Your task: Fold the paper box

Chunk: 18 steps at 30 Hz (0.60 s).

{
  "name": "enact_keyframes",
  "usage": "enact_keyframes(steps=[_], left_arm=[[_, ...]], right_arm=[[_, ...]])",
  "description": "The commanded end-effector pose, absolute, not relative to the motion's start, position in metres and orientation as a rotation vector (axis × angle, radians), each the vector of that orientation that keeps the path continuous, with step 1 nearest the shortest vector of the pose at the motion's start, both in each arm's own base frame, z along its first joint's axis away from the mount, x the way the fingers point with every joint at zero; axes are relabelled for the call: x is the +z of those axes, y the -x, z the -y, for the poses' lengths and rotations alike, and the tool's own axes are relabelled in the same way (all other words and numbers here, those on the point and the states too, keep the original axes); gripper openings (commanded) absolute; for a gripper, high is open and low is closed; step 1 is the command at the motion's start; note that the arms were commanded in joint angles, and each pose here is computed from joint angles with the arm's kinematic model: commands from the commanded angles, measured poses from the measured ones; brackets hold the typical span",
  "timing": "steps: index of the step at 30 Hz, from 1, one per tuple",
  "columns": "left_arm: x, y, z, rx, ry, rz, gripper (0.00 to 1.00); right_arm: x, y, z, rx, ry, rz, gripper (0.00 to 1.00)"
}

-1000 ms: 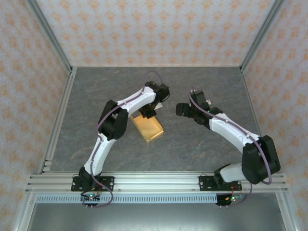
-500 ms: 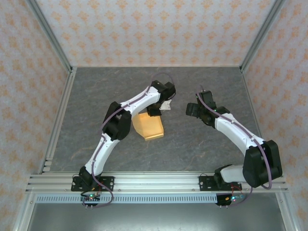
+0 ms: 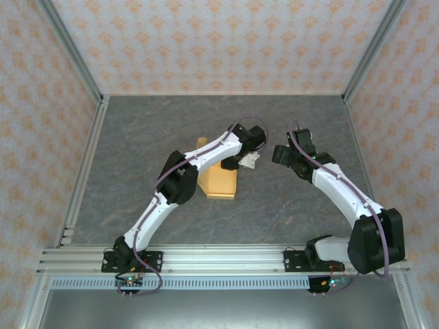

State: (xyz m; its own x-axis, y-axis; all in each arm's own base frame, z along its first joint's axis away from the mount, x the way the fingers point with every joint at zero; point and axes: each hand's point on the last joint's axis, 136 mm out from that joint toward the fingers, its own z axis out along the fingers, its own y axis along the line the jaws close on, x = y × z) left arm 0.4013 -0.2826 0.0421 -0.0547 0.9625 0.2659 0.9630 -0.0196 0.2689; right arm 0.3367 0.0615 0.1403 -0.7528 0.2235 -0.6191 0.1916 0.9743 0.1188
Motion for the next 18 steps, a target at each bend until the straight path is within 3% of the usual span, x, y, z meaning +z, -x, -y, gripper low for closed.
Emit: enact_keyframes(steps=[1, 16, 18], left_arm=[[0.053, -0.406, 0.285, -0.636, 2.183, 2.197, 0.34], [0.089, -0.412, 0.282, -0.622, 2.110, 2.401, 0.58], [0.096, -0.412, 0.281, -0.588, 2.093, 2.445, 0.67]], right_arm=[[0.148, -0.337, -0.058, 0.050, -0.321, -2.429, 0.89], [0.145, -0.334, -0.063, 0.091, -0.316, -2.438, 0.89], [0.147, -0.334, -0.063, 0.099, -0.316, -2.433, 0.89]])
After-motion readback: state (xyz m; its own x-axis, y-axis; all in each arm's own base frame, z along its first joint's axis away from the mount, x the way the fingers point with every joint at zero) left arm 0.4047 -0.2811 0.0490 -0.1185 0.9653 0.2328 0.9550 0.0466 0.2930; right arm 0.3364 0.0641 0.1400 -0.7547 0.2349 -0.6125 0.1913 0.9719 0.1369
